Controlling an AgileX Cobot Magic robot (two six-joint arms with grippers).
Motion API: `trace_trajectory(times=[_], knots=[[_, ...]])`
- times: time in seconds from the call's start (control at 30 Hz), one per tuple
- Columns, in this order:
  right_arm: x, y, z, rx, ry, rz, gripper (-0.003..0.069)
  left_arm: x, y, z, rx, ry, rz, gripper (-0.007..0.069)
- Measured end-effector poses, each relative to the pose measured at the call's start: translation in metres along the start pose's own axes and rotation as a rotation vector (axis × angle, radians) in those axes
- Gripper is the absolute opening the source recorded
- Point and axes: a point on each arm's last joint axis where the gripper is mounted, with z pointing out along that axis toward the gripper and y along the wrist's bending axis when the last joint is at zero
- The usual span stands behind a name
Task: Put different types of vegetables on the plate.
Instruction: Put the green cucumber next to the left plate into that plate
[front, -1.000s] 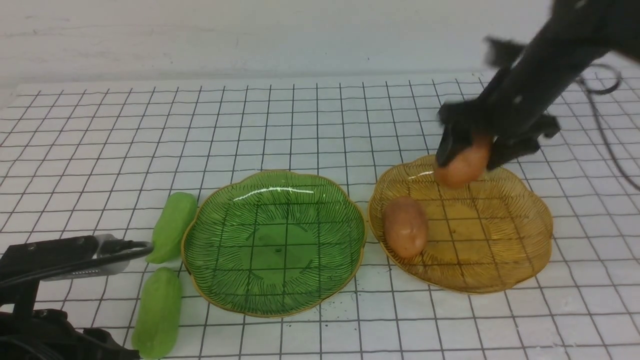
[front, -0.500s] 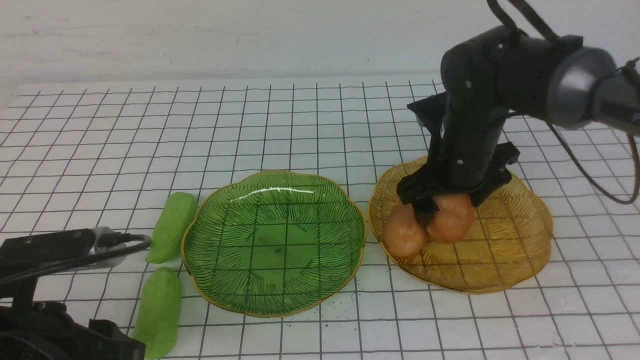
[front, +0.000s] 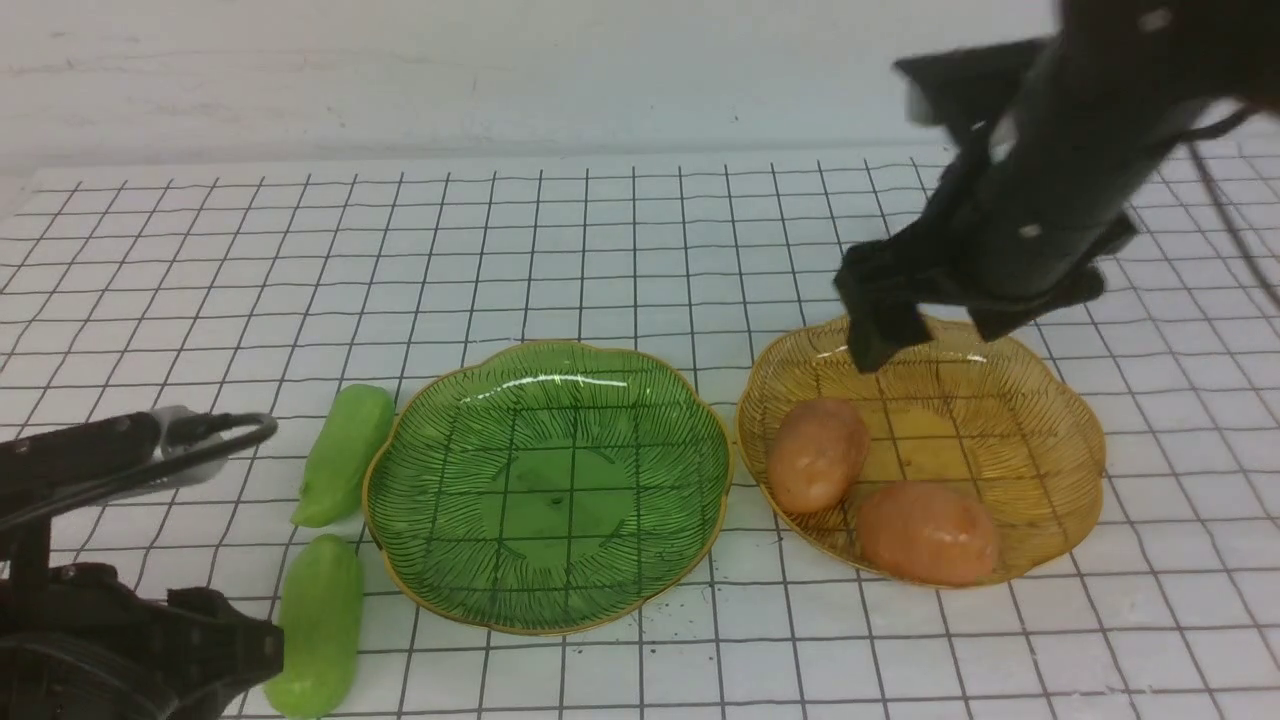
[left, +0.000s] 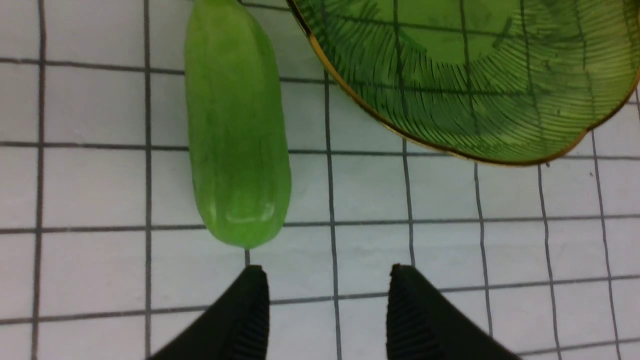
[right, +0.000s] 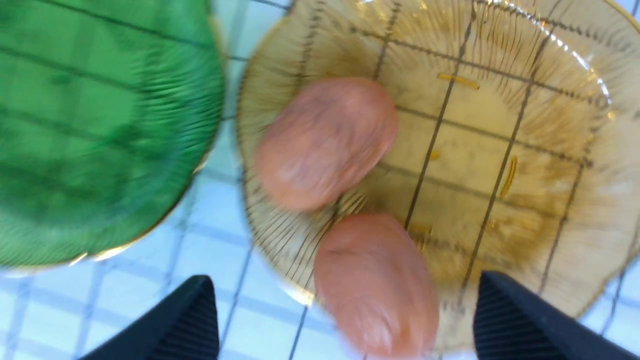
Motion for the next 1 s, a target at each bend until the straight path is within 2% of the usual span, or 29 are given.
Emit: trace_trajectory(times=[0.1, 0.2, 0.4, 0.57, 0.9, 1.0], knots=[[0.034, -0.003, -0.047, -0.026, -0.069, 0.007, 0.0555, -0.002, 0.002, 0.006, -0.01, 0.014, -0.019, 0.0329], [0.062, -0.006, -0.071, -0.031, -0.107, 0.007, 0.0519, -0.006, 0.005, 0.017, -0.025, 0.032, -0.035, 0.0368], [0.107, -0.012, -0.094, -0.027, -0.14, 0.004, 0.0466, -0.015, 0.015, 0.053, -0.076, 0.069, -0.071, 0.0426], [0.124, -0.015, -0.089, -0.014, -0.114, 0.0, 0.0453, -0.017, 0.023, 0.076, -0.106, 0.11, -0.077, 0.0426], [0.13, -0.017, -0.079, -0.004, -0.076, -0.002, 0.0449, -0.011, 0.033, 0.11, -0.146, 0.209, -0.106, 0.0424], [0.13, -0.017, -0.079, -0.004, -0.076, -0.002, 0.0447, -0.011, 0.035, 0.117, -0.153, 0.231, -0.109, 0.0391]])
